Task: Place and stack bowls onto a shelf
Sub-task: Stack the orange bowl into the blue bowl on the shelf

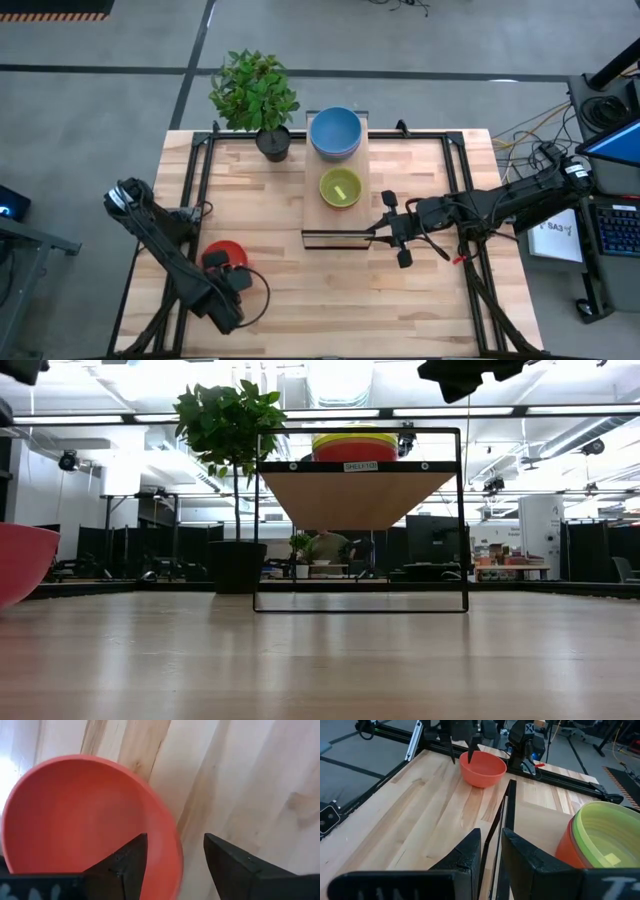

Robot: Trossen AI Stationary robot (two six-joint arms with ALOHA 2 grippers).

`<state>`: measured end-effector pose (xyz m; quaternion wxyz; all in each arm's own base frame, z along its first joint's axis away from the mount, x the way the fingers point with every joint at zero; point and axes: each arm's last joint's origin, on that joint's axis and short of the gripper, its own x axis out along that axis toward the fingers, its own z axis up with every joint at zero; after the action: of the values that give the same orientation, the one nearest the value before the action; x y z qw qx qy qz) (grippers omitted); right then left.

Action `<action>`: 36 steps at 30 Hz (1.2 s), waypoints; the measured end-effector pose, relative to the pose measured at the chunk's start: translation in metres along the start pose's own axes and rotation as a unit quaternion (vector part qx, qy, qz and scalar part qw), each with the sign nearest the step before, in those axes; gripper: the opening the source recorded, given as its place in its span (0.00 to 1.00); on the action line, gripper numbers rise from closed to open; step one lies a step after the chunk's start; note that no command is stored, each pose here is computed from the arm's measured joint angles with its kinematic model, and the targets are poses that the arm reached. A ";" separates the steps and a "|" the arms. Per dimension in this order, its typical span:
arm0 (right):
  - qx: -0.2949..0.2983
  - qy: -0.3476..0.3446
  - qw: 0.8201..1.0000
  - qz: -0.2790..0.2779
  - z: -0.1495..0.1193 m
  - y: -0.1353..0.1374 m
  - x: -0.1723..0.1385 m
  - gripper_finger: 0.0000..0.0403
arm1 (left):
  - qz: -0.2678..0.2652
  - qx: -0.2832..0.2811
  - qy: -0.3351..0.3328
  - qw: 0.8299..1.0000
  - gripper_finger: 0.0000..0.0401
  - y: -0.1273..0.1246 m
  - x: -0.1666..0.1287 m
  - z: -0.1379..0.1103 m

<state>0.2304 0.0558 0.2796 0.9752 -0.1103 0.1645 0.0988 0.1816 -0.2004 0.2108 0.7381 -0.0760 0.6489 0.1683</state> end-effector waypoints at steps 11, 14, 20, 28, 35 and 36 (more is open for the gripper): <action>0.001 0.000 1.000 0.000 0.000 0.000 0.000 0.17 | 0.047 0.006 0.017 0.999 0.39 -0.001 0.032 -0.008; 0.000 0.000 1.000 0.000 0.000 0.000 0.000 0.17 | 0.052 -0.005 0.018 0.998 0.36 0.001 0.035 -0.009; 0.000 -0.001 1.000 0.000 0.000 0.000 0.000 0.17 | 0.047 -0.017 0.019 0.999 0.14 0.000 0.036 -0.009; 0.007 -0.001 1.000 0.001 0.000 0.000 0.000 0.17 | -0.007 -0.001 0.012 1.000 0.00 -0.016 0.009 0.001; 0.033 -0.008 0.998 0.055 0.001 0.006 0.000 0.17 | -0.005 0.056 -0.109 0.992 0.00 -0.023 -0.057 0.027; 0.034 -0.008 0.997 0.063 0.002 0.009 -0.001 0.17 | 0.001 0.064 -0.131 0.989 0.00 -0.022 -0.067 0.032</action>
<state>0.2281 0.0647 0.2798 0.9716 -0.0658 0.1660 0.1550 0.2126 -0.2202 0.2794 0.8201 -0.0053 0.5559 0.1359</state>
